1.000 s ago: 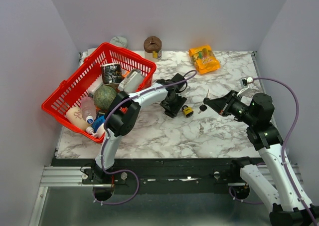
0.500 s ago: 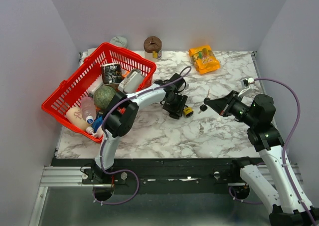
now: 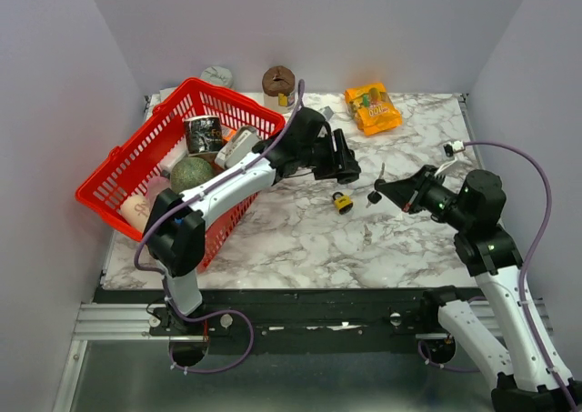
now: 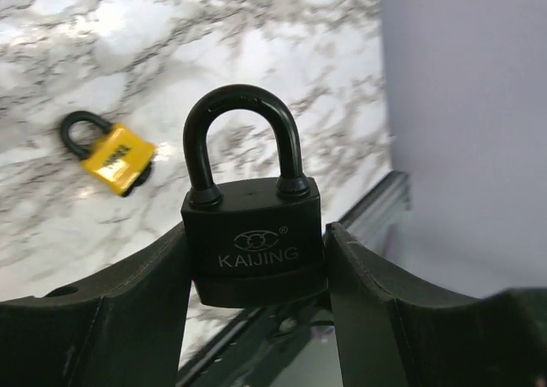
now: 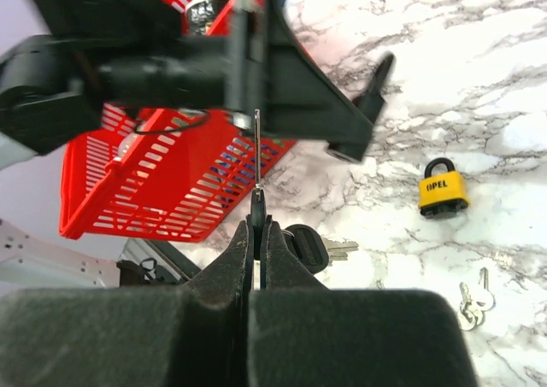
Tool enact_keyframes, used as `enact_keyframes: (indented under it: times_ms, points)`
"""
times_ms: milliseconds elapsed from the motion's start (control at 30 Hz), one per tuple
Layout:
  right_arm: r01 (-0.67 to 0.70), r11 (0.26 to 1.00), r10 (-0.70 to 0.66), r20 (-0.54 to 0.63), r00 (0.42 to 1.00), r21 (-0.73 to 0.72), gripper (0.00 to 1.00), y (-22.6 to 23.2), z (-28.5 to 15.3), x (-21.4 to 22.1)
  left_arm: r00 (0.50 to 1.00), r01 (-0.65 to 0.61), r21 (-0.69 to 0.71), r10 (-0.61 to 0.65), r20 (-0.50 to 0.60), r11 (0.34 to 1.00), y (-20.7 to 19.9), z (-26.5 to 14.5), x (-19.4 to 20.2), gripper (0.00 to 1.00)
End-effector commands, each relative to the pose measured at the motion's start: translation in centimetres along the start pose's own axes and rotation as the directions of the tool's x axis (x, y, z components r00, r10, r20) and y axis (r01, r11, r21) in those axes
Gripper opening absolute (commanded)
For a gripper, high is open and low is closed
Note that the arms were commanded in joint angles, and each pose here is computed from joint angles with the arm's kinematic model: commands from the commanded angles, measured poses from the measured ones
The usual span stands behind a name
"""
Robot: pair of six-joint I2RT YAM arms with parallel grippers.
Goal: Unlock with the key
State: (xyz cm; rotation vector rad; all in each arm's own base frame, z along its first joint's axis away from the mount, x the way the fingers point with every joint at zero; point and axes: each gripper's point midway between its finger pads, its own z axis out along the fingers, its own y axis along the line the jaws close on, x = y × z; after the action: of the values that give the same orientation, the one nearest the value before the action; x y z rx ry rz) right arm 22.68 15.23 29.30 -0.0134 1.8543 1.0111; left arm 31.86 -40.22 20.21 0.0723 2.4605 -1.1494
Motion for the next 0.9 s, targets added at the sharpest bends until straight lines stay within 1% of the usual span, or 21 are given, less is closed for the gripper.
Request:
enact_keyframes:
  times_ms: [0, 133, 300, 367, 467, 633, 767, 867]
  points:
    - [0.000, 1.000, 0.001, -0.059, 0.998, 0.018, 0.01, -0.7, 0.3, 0.9, 0.983, 0.124, 0.156, -0.142, 0.114, 0.980, -4.6, -2.1, -2.1, 0.00]
    - [-0.030, 0.999, 0.033, -0.120, 0.992, 0.025, 0.01, -1.3, 1.0, 2.0, 0.974, 0.140, 0.141, -0.162, 0.157, 0.980, -4.5, -2.4, -2.4, 0.00]
    - [-0.054, 0.998, 0.061, -0.195, 0.979, 0.039, 0.01, -2.0, 1.8, 3.1, 0.967, 0.167, 0.096, -0.182, 0.179, 0.981, -3.9, -2.6, -2.3, 0.00]
    - [-0.058, 0.998, 0.064, -0.221, 0.973, 0.032, 0.01, -1.9, 2.1, 3.4, 0.962, 0.153, 0.074, -0.166, 0.216, 0.985, -3.9, -2.9, -2.7, 0.00]
    - [-0.072, 0.997, 0.076, -0.262, 0.962, 0.024, 0.01, -2.0, 2.6, 4.0, 0.960, 0.140, 0.052, -0.149, 0.236, 0.989, -4.1, -3.3, -2.9, 0.00]
    - [-0.095, 0.996, 0.091, -0.314, 0.945, 0.003, 0.01, -1.9, 3.2, 4.7, 0.959, 0.139, 0.056, -0.148, 0.240, 0.989, -4.5, -3.4, -3.0, 0.00]
    - [-0.123, 0.992, 0.121, -0.361, 0.925, 0.018, 0.01, -2.4, 3.8, 5.5, 0.958, 0.127, 0.059, -0.138, 0.252, 0.990, -4.8, -3.6, -3.0, 0.00]
    - [-0.124, 0.992, 0.121, -0.374, 0.919, 0.016, 0.01, -2.2, 3.9, 5.7, 0.959, 0.113, 0.047, -0.121, 0.257, 0.993, -4.8, -3.7, -2.9, 0.00]
